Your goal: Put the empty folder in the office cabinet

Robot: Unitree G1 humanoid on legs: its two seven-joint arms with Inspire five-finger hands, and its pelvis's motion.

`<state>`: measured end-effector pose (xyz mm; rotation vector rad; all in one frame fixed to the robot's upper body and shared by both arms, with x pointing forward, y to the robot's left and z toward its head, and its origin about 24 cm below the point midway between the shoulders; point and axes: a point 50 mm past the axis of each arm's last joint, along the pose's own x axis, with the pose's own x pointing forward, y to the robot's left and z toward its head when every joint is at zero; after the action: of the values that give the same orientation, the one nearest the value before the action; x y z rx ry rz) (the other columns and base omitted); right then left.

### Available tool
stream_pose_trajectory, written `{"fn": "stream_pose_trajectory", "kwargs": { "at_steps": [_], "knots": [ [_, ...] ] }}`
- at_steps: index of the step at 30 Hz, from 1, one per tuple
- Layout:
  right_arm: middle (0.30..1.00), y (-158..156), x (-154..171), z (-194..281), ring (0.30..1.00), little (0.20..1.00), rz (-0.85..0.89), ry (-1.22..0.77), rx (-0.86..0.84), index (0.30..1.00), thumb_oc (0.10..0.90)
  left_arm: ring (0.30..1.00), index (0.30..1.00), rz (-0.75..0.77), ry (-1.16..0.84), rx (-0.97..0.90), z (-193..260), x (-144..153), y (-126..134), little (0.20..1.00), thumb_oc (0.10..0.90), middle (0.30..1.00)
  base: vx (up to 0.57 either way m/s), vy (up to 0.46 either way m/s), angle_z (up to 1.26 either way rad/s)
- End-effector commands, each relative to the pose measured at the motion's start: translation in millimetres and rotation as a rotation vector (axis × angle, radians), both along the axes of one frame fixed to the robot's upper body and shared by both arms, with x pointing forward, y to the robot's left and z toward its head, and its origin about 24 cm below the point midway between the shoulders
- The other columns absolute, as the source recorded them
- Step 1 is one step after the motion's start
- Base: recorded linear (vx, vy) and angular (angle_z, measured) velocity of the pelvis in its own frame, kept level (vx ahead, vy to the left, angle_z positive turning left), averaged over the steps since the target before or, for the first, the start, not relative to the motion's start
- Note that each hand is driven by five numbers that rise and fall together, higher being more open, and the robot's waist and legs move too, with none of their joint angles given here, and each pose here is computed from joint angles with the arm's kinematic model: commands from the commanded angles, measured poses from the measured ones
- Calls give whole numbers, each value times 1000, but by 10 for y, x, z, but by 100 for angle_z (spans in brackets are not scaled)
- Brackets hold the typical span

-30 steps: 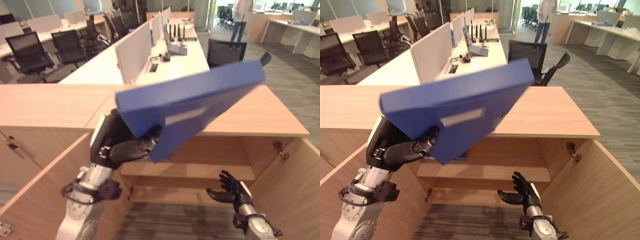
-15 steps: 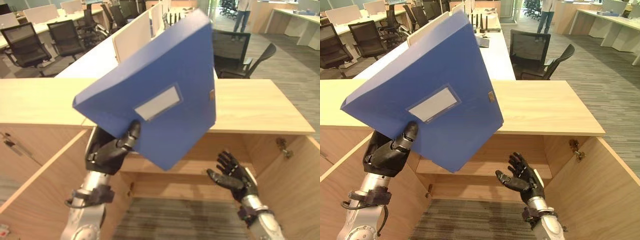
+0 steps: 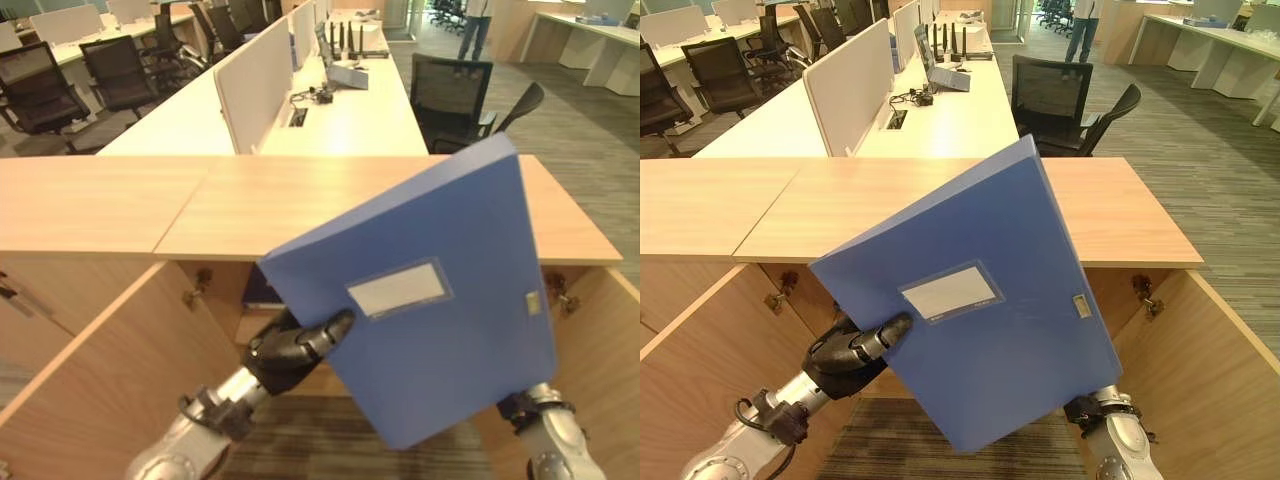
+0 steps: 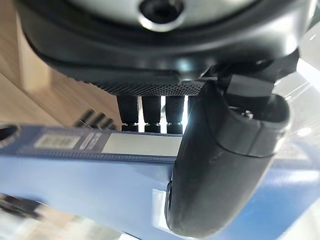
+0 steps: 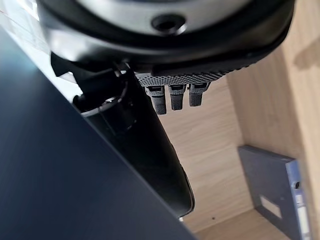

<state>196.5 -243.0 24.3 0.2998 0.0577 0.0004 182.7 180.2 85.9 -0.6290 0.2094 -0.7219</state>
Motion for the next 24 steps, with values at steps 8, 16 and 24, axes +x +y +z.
{"fn": "stream_pose_trajectory", "kwargs": {
  "at_steps": [8, 16, 24],
  "knots": [
    [900, -217, 335, 982, 900, 900, 21, -445, -165, 900, 800, 300, 300, 64, -244, 152, 262, 133, 357, 300, 400, 300, 0, 0, 0],
    [900, -360, 395, 1119, 900, 900, -42, -453, -304, 900, 800, 300, 300, 240, -272, 353, 171, 145, 726, 300, 400, 300, 0, 0, 0],
    [900, -157, 498, 1110, 900, 900, 118, -434, -327, 900, 800, 300, 300, 356, -312, 389, 122, 210, 834, 300, 400, 300, 0, 0, 0]
  ]
}}
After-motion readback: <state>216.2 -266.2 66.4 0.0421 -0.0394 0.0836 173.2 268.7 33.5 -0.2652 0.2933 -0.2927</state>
